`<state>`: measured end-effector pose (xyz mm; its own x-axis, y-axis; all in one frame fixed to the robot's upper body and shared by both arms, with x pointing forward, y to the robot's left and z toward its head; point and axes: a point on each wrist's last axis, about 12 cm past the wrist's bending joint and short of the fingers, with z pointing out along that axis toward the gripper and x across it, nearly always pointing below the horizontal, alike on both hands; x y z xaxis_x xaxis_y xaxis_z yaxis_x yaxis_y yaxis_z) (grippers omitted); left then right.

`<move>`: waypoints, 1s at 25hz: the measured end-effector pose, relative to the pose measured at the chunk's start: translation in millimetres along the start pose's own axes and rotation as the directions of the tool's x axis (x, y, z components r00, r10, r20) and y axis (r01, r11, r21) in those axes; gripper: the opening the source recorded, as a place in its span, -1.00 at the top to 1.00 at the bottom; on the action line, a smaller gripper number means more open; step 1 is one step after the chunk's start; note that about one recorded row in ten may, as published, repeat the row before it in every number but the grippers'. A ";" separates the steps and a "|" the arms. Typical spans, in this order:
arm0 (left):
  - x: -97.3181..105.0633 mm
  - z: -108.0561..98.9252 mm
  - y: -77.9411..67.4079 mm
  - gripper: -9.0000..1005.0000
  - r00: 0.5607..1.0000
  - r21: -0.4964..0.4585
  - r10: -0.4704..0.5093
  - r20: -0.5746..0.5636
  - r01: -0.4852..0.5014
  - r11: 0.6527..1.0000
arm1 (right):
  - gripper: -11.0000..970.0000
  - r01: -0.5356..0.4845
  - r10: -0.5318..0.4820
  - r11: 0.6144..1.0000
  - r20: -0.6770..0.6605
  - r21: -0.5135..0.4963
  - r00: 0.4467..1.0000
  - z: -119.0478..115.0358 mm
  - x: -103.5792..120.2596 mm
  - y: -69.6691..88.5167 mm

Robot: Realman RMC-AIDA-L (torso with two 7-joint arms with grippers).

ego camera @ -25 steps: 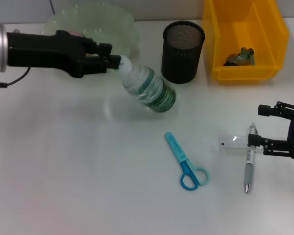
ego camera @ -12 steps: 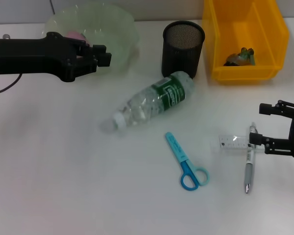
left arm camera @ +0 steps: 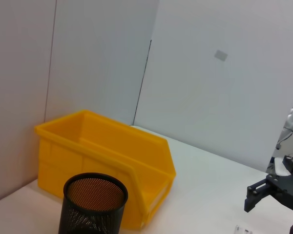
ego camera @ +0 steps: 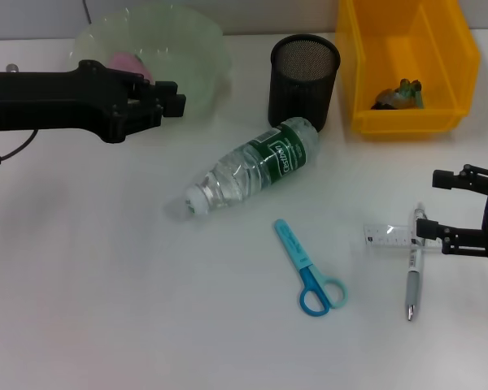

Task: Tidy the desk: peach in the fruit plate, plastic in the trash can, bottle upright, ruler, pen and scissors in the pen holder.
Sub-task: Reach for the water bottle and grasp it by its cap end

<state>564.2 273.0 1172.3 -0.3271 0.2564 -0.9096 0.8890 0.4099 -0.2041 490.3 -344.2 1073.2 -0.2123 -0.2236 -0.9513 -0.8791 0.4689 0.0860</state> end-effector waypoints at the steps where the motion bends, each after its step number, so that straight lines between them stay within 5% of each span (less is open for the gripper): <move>1: 0.0 0.0 0.0 0.49 1.000 0.000 0.000 0.000 0.000 1.000 | -0.71 0.000 0.000 1.000 0.000 0.000 1.000 0.0 0.0 0.1; 25: 2.9 0.4 -0.2 0.33 1.000 0.004 -0.002 0.009 0.002 1.000 | -0.71 -0.002 0.002 1.000 0.004 -0.005 1.000 0.0 -0.6 0.4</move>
<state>563.2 273.3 1169.5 -0.3262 0.2477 -0.9123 0.8896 0.4068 -0.2076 490.1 -343.9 1073.8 -0.2126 -0.2195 -0.9522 -0.8807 0.4651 0.0894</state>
